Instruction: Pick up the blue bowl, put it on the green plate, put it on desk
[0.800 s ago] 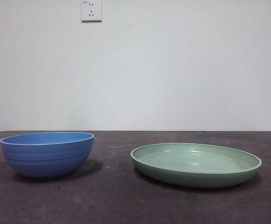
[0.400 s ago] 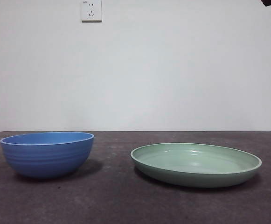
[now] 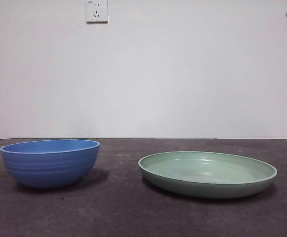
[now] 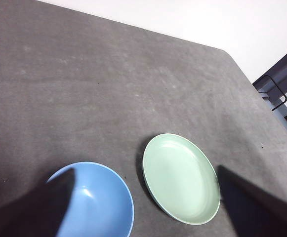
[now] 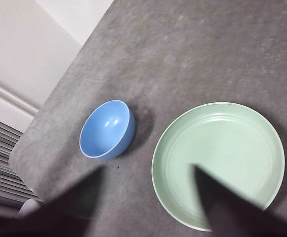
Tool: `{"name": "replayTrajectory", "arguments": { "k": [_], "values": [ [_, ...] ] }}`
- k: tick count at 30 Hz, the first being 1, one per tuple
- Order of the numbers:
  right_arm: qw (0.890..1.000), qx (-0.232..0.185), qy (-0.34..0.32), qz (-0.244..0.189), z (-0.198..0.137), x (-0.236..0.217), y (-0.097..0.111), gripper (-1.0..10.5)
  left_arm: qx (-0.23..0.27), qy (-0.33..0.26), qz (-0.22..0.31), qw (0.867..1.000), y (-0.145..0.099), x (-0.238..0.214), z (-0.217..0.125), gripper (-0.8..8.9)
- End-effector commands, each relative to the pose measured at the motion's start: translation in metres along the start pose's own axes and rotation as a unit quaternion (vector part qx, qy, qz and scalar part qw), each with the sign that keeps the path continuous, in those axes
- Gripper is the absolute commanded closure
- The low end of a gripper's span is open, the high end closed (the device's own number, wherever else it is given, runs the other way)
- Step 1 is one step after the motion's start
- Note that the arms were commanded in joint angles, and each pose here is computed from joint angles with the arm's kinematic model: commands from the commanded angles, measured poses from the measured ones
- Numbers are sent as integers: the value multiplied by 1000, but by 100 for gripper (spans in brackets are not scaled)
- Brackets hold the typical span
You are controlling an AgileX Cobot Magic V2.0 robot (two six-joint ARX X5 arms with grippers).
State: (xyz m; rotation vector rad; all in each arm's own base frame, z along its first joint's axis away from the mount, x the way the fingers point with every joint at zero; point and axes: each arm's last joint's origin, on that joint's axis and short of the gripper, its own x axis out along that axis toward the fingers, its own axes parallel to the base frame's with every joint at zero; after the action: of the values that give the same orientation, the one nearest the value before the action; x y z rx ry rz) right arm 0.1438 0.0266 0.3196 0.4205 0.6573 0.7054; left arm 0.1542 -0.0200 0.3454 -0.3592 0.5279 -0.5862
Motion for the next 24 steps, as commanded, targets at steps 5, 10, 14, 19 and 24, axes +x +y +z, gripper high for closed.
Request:
{"name": "replayTrajectory", "arguments": {
  "k": [5, 10, 14, 19, 24],
  "values": [
    [1000, -15, -6, 5, 4, -1, 3, 376, 14, -11, -7, 1000, -4, -2, 6, 279],
    [1000, -15, -6, 5, 4, -1, 3, 376, 5, 1, -4, 1000, -2, -1, 4, 282],
    [1000, -15, -6, 6, 4, -1, 3, 376, -19, 50, 6, 999, 6, 7, -3, 283],
    [1000, -14, -7, 9, 5, -1, 3, 377, -56, 146, 32, 987, 25, 30, -14, 284],
    [1000, -15, -7, 9, 5, -1, 3, 377, -92, 203, 51, 973, 48, 57, -19, 292]
  ]
}}
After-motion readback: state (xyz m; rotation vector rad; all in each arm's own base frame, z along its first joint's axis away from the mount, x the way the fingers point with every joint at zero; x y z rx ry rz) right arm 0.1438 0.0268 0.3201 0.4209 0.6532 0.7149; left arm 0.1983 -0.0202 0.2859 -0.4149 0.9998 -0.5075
